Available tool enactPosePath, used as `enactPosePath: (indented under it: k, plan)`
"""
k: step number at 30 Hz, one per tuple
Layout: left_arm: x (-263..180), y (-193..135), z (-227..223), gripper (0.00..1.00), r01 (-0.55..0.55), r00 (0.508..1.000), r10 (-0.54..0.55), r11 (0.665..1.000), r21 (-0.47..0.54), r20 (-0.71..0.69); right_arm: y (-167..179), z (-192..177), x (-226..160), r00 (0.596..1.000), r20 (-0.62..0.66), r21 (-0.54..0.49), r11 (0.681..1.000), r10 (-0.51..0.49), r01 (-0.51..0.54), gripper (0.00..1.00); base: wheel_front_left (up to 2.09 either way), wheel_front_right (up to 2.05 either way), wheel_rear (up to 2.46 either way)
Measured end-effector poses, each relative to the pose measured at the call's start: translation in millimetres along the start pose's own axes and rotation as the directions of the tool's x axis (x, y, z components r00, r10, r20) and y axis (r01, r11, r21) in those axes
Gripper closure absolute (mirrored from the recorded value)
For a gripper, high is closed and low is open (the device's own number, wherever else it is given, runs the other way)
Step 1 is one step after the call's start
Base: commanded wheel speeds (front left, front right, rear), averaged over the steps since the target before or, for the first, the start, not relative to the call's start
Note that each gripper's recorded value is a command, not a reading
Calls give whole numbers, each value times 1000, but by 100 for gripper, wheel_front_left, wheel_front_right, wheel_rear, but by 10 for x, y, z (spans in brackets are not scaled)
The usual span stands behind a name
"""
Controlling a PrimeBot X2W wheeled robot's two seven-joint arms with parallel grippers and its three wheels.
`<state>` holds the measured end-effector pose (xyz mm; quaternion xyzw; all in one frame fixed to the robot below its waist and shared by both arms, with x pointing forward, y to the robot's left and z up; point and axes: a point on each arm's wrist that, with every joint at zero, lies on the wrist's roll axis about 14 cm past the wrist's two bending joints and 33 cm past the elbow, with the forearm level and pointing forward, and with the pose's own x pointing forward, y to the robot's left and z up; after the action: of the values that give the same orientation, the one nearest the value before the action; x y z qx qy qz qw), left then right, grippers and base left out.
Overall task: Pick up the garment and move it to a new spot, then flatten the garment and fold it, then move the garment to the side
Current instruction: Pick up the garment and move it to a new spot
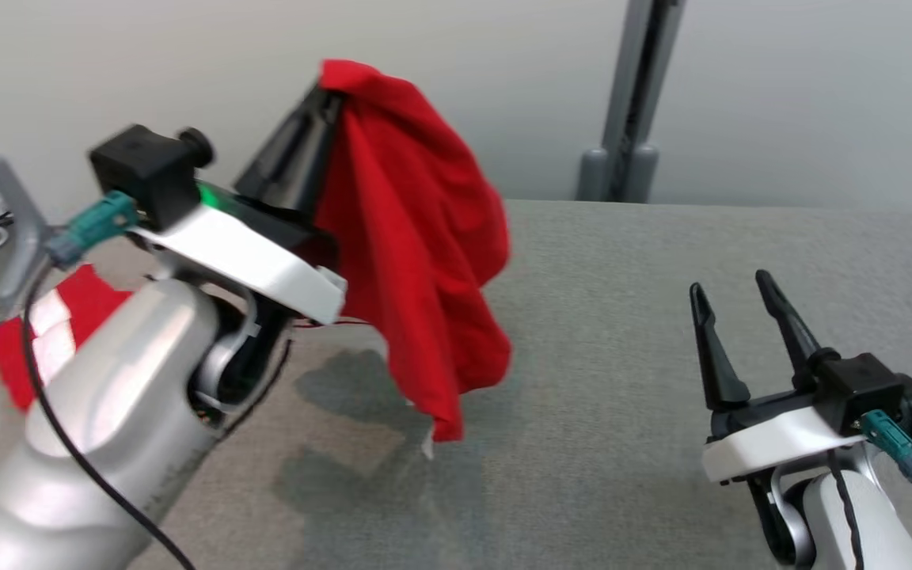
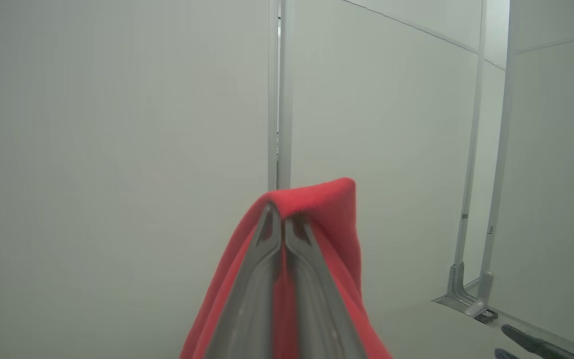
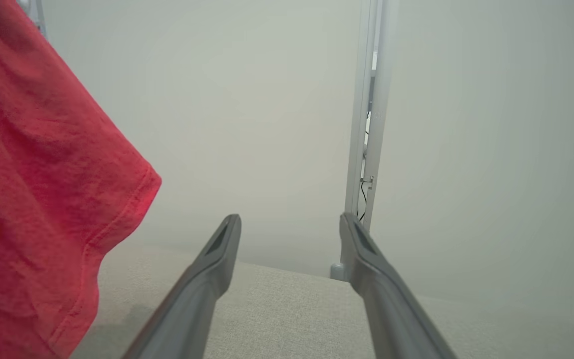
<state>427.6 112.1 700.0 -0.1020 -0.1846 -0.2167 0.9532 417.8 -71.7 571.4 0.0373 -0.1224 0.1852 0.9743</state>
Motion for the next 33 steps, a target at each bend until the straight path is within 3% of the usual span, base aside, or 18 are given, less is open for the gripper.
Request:
enactPosePath:
  k: [8,19,27,28,29,30,33]
  plan:
    - [354,-766,-514,100,144,987,-149,985,-99,-51,-614,185,-221,985,41,-71,983,-169,172,0,0,0,0]
    - [720,-1071,-1714,100,121,952,-158,981,-151,-263,-1375,176,-799,913,16,-117,906,-409,408,0,0,0,0]
    - [741,-1577,-2310,100,229,895,-289,951,-206,-341,-1644,81,-1124,860,-28,-149,853,-509,500,0,0,0,0]
    - [713,-1631,-2377,86,240,885,-303,947,-212,-353,-1657,69,-1143,857,-33,-153,850,-514,504,0,0,0,0]
    - [686,-1657,-2441,25,243,878,-308,946,-213,-367,-1665,58,-1157,855,-37,-154,848,-518,507,0,0,0,0]
    - [667,-1679,-2478,0,248,873,-314,945,-213,-373,-1670,49,-1166,853,-40,-155,847,-520,509,0,0,0,0]
    - [613,-1609,-2494,0,242,873,-302,950,-197,-382,-1649,35,-1137,857,-41,-144,852,-513,503,0,0,0,0]
